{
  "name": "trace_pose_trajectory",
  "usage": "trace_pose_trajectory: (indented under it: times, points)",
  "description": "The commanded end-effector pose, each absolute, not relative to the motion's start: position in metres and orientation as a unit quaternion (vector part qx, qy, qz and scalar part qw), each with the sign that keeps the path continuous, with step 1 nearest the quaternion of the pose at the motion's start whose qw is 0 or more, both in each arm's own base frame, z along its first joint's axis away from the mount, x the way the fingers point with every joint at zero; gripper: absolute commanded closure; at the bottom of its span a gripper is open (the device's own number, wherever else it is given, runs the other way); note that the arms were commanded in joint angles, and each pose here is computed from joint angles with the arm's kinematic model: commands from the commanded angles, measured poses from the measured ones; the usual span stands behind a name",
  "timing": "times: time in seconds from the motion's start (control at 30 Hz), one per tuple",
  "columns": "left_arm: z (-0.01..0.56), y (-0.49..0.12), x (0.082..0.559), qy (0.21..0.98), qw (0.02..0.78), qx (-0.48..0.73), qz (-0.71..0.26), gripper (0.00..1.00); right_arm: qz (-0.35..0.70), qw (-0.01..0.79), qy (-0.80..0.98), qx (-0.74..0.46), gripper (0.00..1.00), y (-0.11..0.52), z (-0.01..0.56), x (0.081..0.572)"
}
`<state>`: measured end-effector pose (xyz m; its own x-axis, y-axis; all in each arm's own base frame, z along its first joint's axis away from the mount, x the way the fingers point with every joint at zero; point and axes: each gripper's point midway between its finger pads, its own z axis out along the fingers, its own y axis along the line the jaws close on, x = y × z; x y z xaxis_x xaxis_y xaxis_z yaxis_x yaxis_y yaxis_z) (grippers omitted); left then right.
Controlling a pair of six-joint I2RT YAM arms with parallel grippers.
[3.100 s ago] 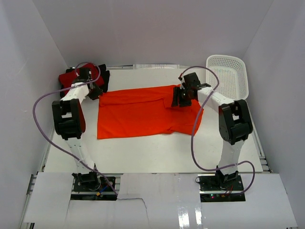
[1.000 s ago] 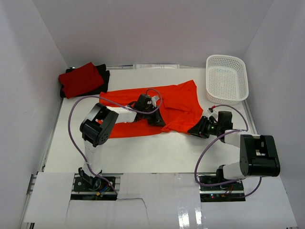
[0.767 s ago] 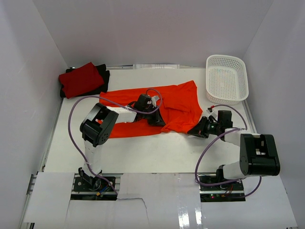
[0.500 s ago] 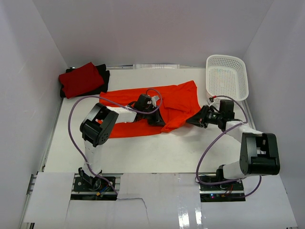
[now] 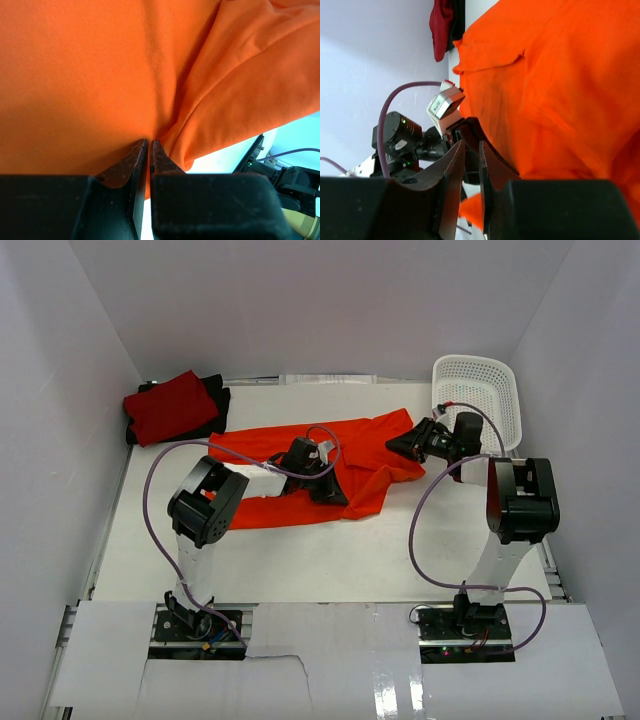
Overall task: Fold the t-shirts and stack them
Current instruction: Grap the side of the flattened tshirt furthest away from the robot with both arms
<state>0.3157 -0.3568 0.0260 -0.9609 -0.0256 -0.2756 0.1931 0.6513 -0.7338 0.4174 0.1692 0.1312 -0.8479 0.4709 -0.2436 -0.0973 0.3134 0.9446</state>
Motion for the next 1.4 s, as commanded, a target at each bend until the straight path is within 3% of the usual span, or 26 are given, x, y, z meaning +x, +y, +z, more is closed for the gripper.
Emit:
trace_pose_trajectory:
  times: [0.0, 0.07, 0.23, 0.27, 0.3, 0.4, 0.53, 0.7, 1.17, 1.37]
  points:
    - [0.046, -0.361, 0.316, 0.892, 0.151, 0.062, -0.422, 0.82, 0.547, 0.345, 0.761, 0.044, 0.71, 0.168, 0.167, 0.445]
    - [0.048, -0.362, 0.316, 0.891, 0.152, 0.063, -0.422, 0.82, 0.512, 0.310, 0.800, 0.043, 0.56, 0.171, 0.153, 0.435]
    - [0.046, -0.362, 0.316, 0.892, 0.149, 0.062, -0.422, 0.82, 0.366, 0.413, 0.834, -0.024, 0.47, 0.167, 0.183, 0.405]
    - [0.046, -0.364, 0.316, 0.891, 0.149, 0.063, -0.423, 0.82, 0.352, 0.426, 0.833, -0.034, 0.35, 0.168, 0.186, 0.396]
    - [0.045, -0.364, 0.316, 0.891, 0.148, 0.062, -0.424, 0.82, 0.341, 0.440, 0.830, -0.033, 0.33, 0.163, 0.192, 0.380]
    - [0.045, -0.365, 0.315, 0.891, 0.146, 0.064, -0.426, 0.82, 0.316, 0.434, 0.842, -0.042, 0.26, 0.160, 0.188, 0.351]
    - [0.044, -0.367, 0.314, 0.890, 0.143, 0.065, -0.428, 0.82, 0.289, 0.325, 0.900, -0.013, 0.25, 0.147, 0.130, 0.297]
    - [0.044, -0.366, 0.313, 0.890, 0.145, 0.065, -0.428, 0.82, 0.250, 0.310, 0.917, 0.007, 0.25, 0.127, 0.107, 0.261]
    - [0.051, -0.367, 0.312, 0.887, 0.147, 0.067, -0.433, 0.82, 0.248, 0.212, 0.944, 0.040, 0.29, 0.128, 0.037, 0.239]
    - [0.056, -0.367, 0.313, 0.885, 0.152, 0.068, -0.434, 0.82, 0.257, 0.205, 0.943, 0.046, 0.30, 0.133, 0.019, 0.246]
